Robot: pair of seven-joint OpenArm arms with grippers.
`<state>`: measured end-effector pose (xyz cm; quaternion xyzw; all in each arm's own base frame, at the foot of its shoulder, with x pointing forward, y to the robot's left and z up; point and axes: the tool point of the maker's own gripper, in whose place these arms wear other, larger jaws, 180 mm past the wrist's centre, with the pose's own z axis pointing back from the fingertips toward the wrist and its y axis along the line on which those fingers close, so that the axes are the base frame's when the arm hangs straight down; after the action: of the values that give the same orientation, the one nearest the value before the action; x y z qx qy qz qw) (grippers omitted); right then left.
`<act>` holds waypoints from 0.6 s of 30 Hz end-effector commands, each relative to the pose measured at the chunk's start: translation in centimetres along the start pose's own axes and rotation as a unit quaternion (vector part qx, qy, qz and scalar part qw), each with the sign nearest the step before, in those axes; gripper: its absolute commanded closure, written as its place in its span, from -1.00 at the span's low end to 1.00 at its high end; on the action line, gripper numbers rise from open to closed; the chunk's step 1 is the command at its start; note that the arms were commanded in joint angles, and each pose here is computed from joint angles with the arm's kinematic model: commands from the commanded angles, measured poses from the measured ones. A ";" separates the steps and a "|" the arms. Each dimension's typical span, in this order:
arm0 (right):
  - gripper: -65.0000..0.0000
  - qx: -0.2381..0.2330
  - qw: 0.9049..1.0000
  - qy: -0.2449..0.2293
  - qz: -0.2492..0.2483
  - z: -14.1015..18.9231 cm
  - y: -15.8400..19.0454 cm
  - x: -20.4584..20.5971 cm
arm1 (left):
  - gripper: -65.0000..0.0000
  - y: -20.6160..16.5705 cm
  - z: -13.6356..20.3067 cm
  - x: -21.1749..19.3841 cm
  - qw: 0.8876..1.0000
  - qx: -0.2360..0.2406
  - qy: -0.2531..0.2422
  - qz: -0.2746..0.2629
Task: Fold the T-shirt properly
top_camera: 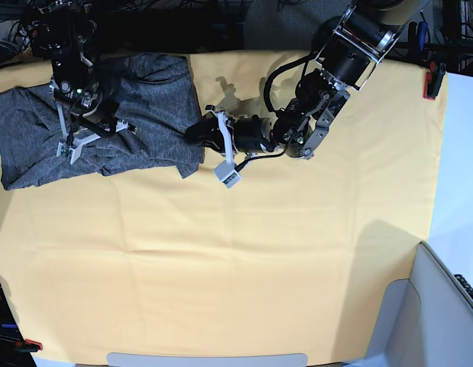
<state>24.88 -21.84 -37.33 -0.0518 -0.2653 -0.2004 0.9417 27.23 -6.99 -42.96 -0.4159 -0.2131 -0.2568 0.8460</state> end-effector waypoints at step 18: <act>1.00 -0.018 0.980 -0.198 -0.012 3.5 0.2 12.7 | 0.99 1.5 0.7 -2.3 0.997 0.052 0.051 -0.020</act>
<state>32.60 -24.18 -29.42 -0.0879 -0.4168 -0.1994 0.8825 26.84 -7.20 -42.61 -0.4109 -0.2220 -0.2585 0.8456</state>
